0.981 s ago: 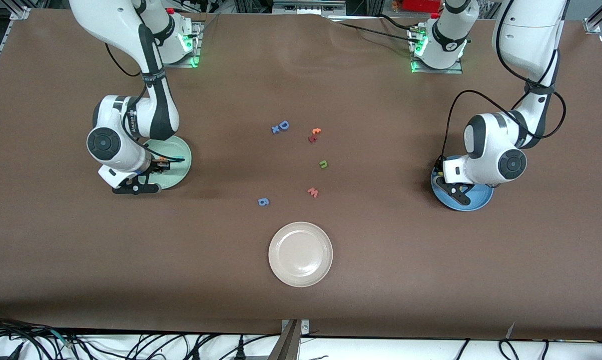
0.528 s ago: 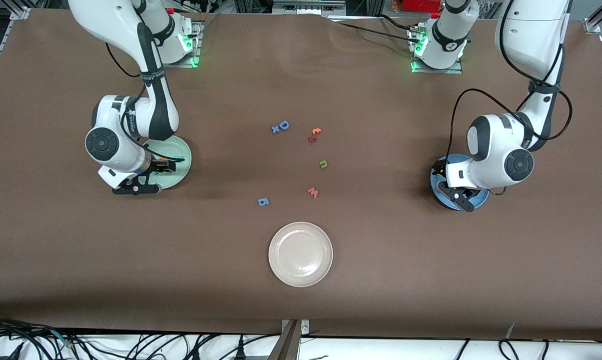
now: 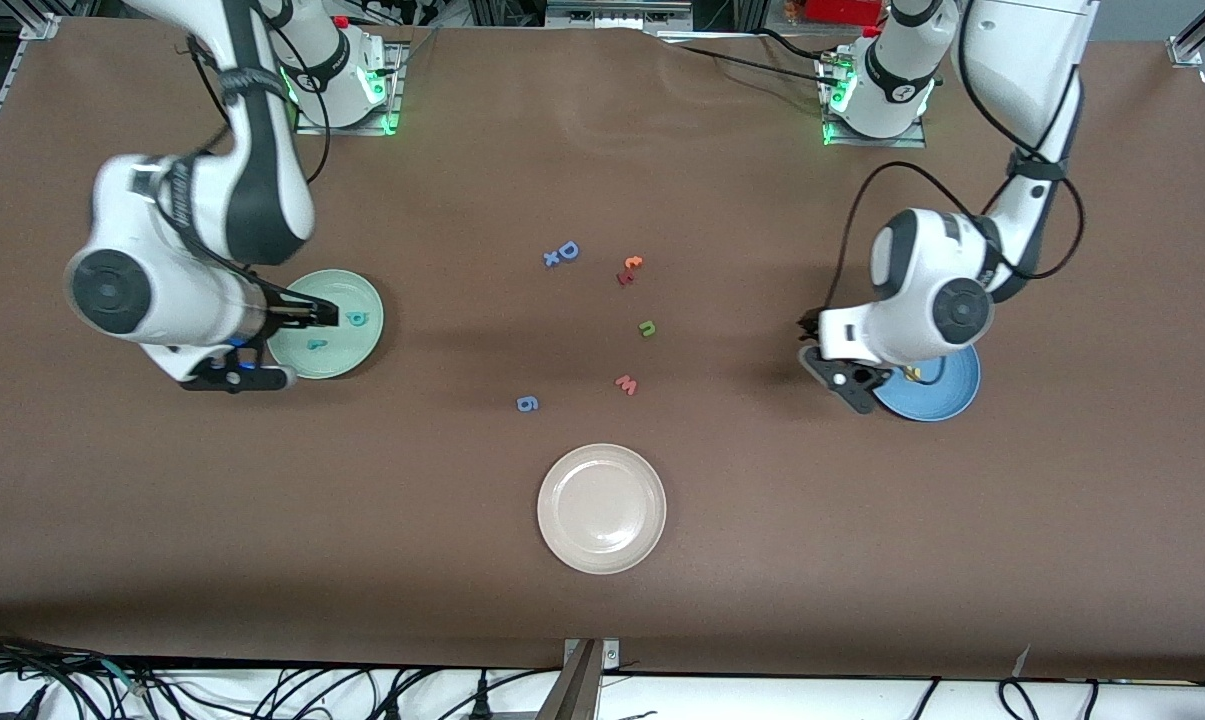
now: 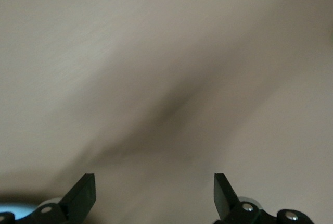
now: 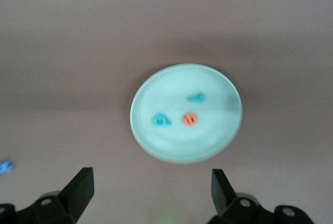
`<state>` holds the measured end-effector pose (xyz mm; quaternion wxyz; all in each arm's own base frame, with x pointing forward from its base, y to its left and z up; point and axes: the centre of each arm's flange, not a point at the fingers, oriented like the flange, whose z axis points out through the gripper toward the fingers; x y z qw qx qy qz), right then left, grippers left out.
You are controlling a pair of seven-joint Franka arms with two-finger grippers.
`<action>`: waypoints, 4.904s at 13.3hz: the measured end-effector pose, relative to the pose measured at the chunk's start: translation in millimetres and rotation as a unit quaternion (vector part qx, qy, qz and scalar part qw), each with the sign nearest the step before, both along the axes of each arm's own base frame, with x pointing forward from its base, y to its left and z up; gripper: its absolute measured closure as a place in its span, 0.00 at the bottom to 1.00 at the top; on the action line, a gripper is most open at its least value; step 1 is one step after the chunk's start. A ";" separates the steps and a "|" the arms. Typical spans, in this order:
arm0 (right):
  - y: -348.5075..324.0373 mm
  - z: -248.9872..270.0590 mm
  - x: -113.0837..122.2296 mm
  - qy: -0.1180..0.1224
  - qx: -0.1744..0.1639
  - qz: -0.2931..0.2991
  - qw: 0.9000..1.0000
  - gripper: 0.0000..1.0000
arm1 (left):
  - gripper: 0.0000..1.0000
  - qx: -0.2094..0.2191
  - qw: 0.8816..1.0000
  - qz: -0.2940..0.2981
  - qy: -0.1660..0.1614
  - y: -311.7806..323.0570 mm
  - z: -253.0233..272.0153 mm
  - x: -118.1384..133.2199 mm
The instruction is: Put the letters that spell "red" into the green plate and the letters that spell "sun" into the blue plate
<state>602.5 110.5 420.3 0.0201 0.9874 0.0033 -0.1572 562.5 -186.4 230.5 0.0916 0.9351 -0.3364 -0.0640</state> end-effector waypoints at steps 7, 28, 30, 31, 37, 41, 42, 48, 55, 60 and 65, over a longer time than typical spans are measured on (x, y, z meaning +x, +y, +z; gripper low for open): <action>-52.3 132.9 0.3 -0.037 -0.010 -0.017 0.999 0.00 | 0.00 -0.002 0.996 -0.073 -0.058 -115.9 26.2 0.7; -135.8 182.8 -53.6 -0.141 0.020 -0.003 0.990 0.00 | 0.09 -0.021 0.986 -0.148 -0.076 -224.7 -65.6 -62.5; -126.6 183.2 -53.6 -0.141 0.021 0.005 0.990 0.00 | 0.09 -0.022 0.986 -0.148 -0.076 -227.4 -65.1 -64.8; -122.9 183.4 -53.6 -0.141 0.022 0.008 0.990 0.00 | 0.09 -0.022 0.986 -0.147 -0.075 -228.1 -64.9 -65.2; -123.0 183.0 -53.8 -0.140 0.022 0.008 0.990 0.00 | 0.09 -0.014 0.984 -0.157 -0.079 -230.6 -65.4 -68.3; -121.5 180.1 -50.6 -0.142 0.022 0.010 0.990 0.00 | 0.09 -0.011 0.984 -0.160 -0.080 -231.2 -65.6 -69.0; -122.1 179.9 -50.4 -0.142 0.022 0.009 0.990 0.00 | 0.10 -0.010 0.984 -0.161 -0.081 -231.3 -65.7 -69.2; -121.0 181.8 -49.8 -0.145 0.022 0.010 0.989 0.00 | 0.14 -0.002 0.981 -0.172 -0.085 -232.6 -66.6 -70.8; -119.9 181.9 -49.7 -0.145 0.022 0.011 0.989 0.00 | 0.23 0.007 0.979 -0.183 -0.089 -236.9 -68.3 -75.3; -120.0 181.9 -49.8 -0.145 0.022 0.011 0.989 0.00 | 0.31 0.008 0.978 -0.186 -0.089 -239.5 -68.3 -77.7; -119.6 181.9 -49.7 -0.145 0.022 0.012 0.989 0.00 | 0.54 0.007 0.978 -0.188 -0.090 -241.5 -67.7 -79.2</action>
